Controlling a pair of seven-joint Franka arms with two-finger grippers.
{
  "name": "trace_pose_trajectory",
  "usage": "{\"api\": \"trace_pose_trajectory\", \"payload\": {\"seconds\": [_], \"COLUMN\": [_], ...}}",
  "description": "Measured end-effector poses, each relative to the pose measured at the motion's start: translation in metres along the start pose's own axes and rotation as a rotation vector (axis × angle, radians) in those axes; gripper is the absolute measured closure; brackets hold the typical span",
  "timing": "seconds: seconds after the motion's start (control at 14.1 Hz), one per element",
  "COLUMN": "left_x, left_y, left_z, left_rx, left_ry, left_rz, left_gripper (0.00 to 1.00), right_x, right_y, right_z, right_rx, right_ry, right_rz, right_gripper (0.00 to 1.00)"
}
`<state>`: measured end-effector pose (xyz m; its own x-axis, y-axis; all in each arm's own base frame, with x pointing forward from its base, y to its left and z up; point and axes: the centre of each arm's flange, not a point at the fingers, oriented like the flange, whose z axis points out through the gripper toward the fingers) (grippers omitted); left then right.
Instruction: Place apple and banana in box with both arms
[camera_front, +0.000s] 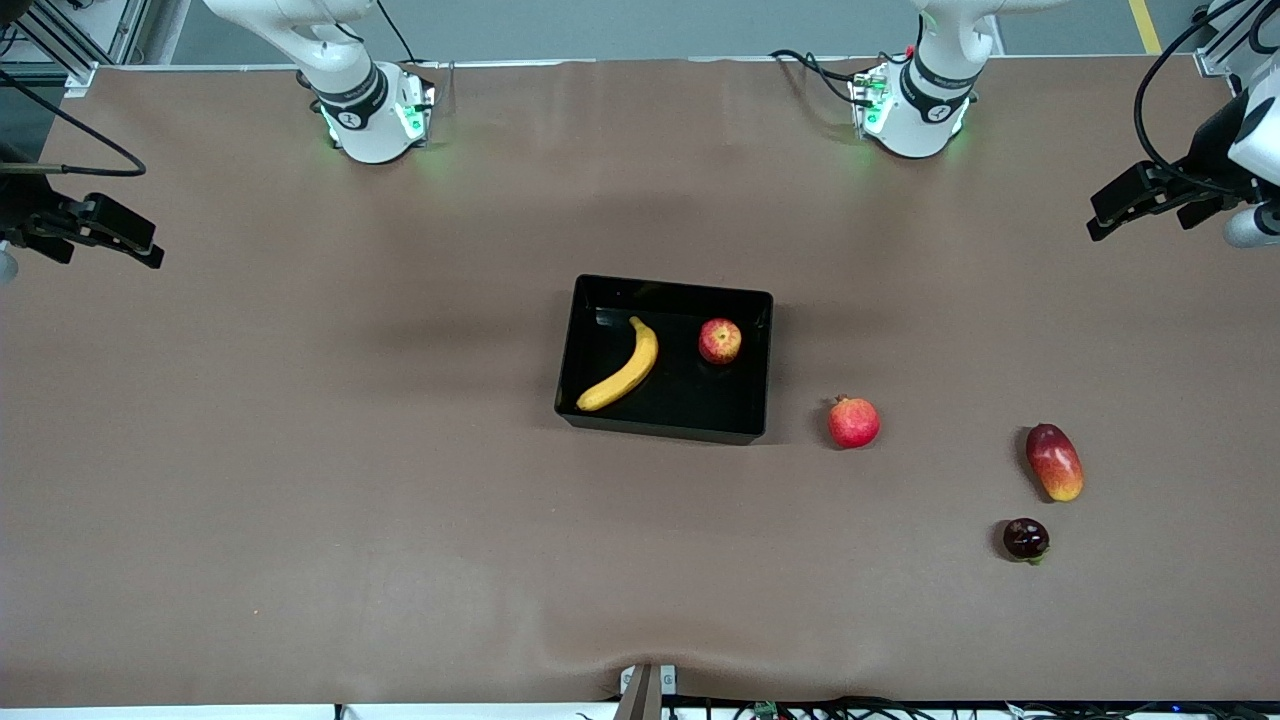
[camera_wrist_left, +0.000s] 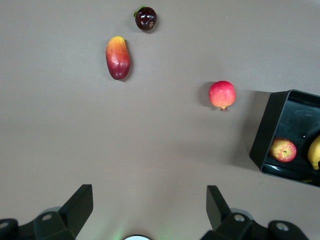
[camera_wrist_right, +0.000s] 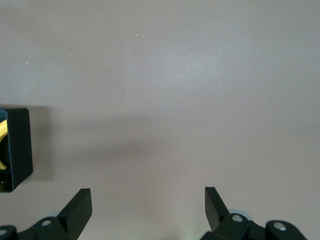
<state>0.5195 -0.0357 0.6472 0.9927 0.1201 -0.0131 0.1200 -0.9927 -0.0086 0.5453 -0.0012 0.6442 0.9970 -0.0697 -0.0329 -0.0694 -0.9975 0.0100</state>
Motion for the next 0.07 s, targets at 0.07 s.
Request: {"api": "trace_pose_trajectory", "payload": {"seconds": [0.07], "left_x": [0.0003], "left_y": [-0.0013], "left_z": [0.0000], "left_rx": [0.000], "left_ry": [0.000], "left_rz": [-0.003], "left_gripper": [0.00], "right_x": [0.0000], "right_y": [0.0000], "right_z": [0.0000], "right_rx": [0.000], "right_ry": [0.000], "right_rz": [0.000], "right_gripper": [0.00]}}
